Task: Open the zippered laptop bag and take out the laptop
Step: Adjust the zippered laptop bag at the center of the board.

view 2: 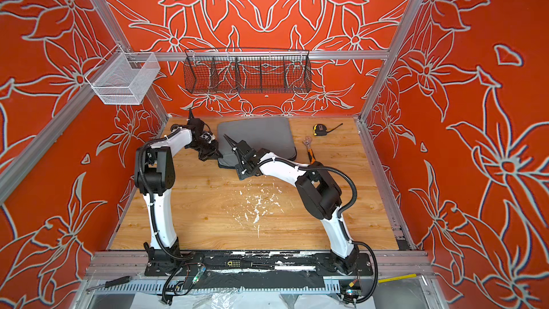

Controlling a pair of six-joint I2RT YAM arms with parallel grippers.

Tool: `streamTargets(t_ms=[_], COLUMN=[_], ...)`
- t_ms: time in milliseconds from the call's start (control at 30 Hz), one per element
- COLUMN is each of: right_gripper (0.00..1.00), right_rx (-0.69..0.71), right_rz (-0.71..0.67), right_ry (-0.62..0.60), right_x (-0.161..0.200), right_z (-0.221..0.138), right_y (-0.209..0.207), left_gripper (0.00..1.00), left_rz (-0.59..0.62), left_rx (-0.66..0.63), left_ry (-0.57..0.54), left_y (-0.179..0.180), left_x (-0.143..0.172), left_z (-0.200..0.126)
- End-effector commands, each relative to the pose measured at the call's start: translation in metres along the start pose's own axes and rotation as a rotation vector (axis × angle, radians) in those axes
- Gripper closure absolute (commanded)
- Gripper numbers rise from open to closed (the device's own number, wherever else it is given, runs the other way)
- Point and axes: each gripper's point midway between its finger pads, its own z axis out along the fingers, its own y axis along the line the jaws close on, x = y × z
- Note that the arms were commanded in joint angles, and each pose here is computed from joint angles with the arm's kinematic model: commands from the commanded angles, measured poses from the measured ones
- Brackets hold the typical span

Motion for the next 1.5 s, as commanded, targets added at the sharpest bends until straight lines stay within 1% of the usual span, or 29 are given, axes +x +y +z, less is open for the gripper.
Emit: streamTargets(t_ms=[0,133,200,267,367,467,567,667,733,833,933,1033,1167,1300,1400,1467], right_gripper=[0.29,0.29,0.29,0.28,0.28,0.29,0.31,0.32,0.36,0.37,0.36,0.36,0.37,0.37,0.37,0.37], right_rx=[0.013,0.039,0.065,0.089,0.128,0.116,0.088,0.059,0.034,0.009,-0.015,-0.013,-0.014,-0.033,-0.058,-0.084], right_rz=[0.021,0.02,0.026,0.042,0.13,0.223,0.305,0.356,0.404,0.489,0.536,0.493,0.374,0.273,0.207,0.166], right_ry=[0.013,0.003,-0.003,-0.008,0.03,0.066,0.077,0.092,0.12,0.149,0.154,0.165,0.154,0.167,0.189,0.201], right_x=[0.0,0.005,0.013,0.021,0.04,0.056,0.066,0.076,0.086,0.099,0.105,0.097,0.065,0.039,0.028,0.022], right_z=[-0.01,-0.024,-0.03,-0.032,-0.026,-0.018,-0.014,-0.007,0.002,0.014,0.027,0.042,0.057,0.075,0.087,0.093], right_y=[-0.003,-0.013,-0.022,-0.034,-0.065,-0.086,-0.097,-0.095,-0.09,-0.085,-0.081,-0.079,-0.075,-0.071,-0.064,-0.059], left_gripper=[1.0,1.0,1.0,1.0,1.0,1.0,1.0,1.0,1.0,1.0,1.0,1.0,1.0,0.92,0.85,0.82], left_rz=[-0.077,-0.154,-0.188,-0.202,-0.227,-0.256,-0.285,-0.306,-0.317,-0.325,-0.288,-0.255,-0.206,-0.149,-0.101,-0.049], left_rx=[0.068,0.08,0.087,0.068,0.058,0.033,0.005,-0.005,0.004,0.018,0.027,-0.005,-0.027,-0.045,-0.057,-0.059], left_ry=[0.055,0.029,0.019,0.009,-0.033,-0.087,-0.162,-0.233,-0.256,-0.267,-0.225,-0.146,-0.082,-0.094,-0.125,-0.117], left_y=[-0.005,-0.001,-0.002,-0.003,-0.006,-0.001,0.01,0.017,0.019,0.021,0.018,0.017,0.007,-0.015,-0.035,-0.056], left_x=[0.025,0.052,0.074,0.099,0.137,0.169,0.186,0.197,0.204,0.213,0.226,0.245,0.272,0.284,0.282,0.277], left_z=[0.001,-0.003,-0.004,-0.005,-0.009,-0.013,-0.029,-0.044,-0.05,-0.052,-0.044,-0.029,-0.008,0.009,0.023,0.034])
